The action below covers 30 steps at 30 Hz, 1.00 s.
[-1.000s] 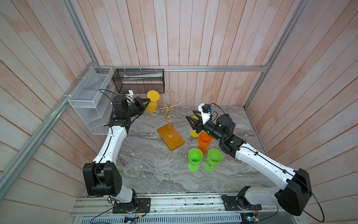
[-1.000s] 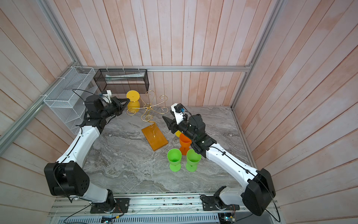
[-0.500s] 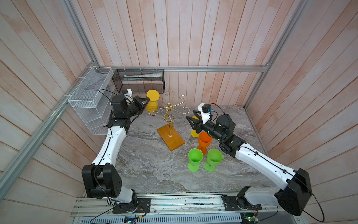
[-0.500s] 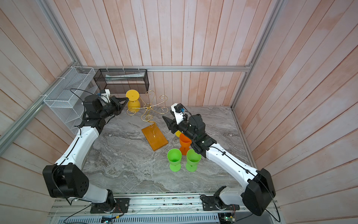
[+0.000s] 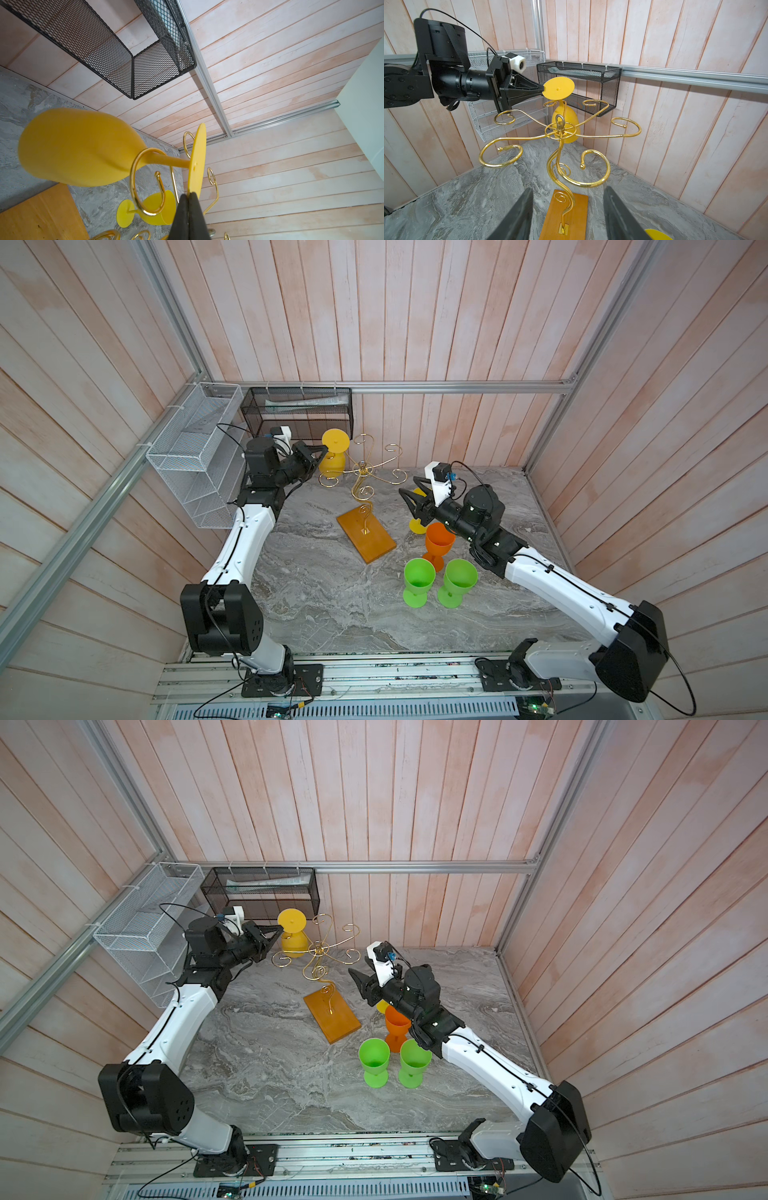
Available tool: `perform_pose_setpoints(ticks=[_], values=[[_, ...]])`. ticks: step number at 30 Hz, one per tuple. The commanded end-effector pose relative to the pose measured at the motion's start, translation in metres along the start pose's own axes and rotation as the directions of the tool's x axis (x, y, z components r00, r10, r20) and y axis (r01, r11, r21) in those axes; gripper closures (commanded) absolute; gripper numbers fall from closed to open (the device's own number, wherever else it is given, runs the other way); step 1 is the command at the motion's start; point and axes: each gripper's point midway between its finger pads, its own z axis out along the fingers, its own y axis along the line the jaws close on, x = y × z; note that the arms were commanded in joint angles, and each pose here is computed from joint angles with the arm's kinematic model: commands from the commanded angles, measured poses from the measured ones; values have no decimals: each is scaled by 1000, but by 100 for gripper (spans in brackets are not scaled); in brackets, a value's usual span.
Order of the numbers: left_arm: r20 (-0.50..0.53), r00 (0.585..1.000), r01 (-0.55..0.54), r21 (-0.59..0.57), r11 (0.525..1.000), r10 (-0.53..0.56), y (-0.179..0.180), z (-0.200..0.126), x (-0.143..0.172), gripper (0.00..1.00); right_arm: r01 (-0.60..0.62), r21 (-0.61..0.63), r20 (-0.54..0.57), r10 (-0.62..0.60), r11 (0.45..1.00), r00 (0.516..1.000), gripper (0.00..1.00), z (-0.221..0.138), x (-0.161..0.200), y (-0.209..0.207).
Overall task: Take the wine glass off the wine glass rack
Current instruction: Pick up the wine glass from the wine glass rack.
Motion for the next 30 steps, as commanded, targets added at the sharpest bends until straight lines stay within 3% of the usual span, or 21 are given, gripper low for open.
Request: perform_pose_setpoints(ticks=[1,12,30], values=[[-25,998,-51,48,998,53,-16,2,2,100,0,4,13,0,1000,1000,46,-3,-9,1],[-63,995,-76,58,995,79,-23,-15,19,100,3,2,10,-3,1000,1000,46,-2,-9,2],[13,998,-69,-1,998,69,-18,-74,23,100,-10,-2,0,10,1000,1000,46,-3,-4,3]])
